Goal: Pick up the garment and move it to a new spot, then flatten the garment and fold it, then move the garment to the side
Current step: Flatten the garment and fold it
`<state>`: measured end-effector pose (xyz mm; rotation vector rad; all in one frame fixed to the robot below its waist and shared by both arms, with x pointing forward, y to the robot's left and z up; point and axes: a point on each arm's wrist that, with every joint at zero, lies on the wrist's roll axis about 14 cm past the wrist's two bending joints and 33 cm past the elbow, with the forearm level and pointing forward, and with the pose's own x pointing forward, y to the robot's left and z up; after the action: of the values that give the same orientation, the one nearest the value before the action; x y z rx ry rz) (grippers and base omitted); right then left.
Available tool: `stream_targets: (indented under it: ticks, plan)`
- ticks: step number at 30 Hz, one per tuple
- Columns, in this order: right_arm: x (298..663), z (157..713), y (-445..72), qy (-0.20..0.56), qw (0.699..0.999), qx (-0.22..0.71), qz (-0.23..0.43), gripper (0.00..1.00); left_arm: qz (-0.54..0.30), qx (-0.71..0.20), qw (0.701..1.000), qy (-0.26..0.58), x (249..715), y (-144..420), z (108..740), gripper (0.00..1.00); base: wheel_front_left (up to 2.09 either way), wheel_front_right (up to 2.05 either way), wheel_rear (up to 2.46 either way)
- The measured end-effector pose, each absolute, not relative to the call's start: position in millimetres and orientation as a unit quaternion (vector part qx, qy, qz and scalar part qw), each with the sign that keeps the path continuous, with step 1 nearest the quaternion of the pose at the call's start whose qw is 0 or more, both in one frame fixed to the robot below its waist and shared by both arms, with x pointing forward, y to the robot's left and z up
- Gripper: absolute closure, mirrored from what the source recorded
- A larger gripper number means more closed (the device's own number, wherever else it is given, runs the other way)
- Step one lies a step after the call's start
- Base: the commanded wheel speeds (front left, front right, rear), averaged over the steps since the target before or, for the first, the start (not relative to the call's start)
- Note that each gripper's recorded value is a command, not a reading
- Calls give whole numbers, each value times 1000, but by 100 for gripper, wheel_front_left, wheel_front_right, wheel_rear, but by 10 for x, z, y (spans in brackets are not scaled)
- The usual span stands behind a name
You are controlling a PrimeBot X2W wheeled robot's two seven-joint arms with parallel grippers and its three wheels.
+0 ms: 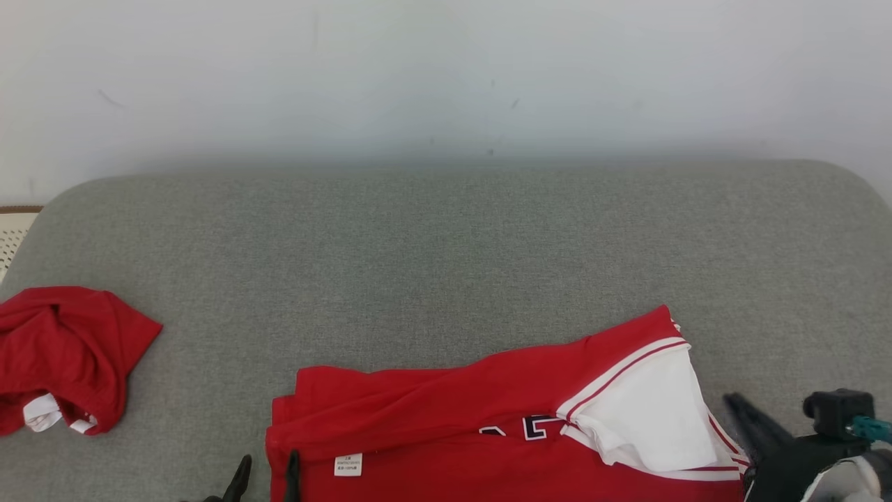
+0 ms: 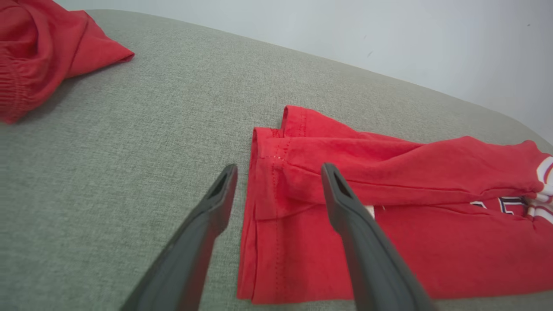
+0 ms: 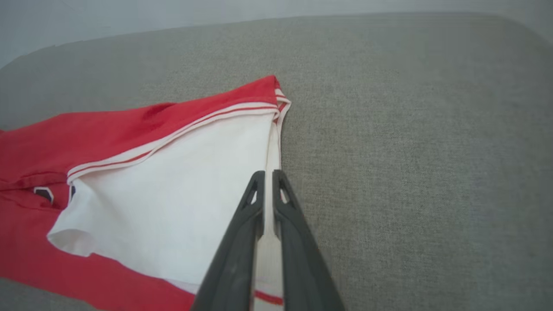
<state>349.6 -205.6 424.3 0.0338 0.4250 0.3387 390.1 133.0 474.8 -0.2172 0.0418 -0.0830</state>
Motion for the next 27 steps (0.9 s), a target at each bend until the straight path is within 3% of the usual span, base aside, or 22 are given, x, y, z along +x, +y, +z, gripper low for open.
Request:
stream_targets:
  ticks: [1,2,9,27]
  plan:
    - [3558,4286,-2086,191,969,19,157,9,-41,-106,993,20,3898,1340,4751,0,0,0,0]
    - [3589,4294,-2109,181,972,19,150,0,-40,-104,994,19,3894,1346,4758,0,0,0,0]
    - [3706,4255,-2096,159,978,16,132,0,-31,-97,995,14,3865,1431,4776,0,0,0,0]
    - [3936,3968,-2016,202,971,27,123,0,-16,-94,995,27,3889,1540,4674,0,0,0,0]
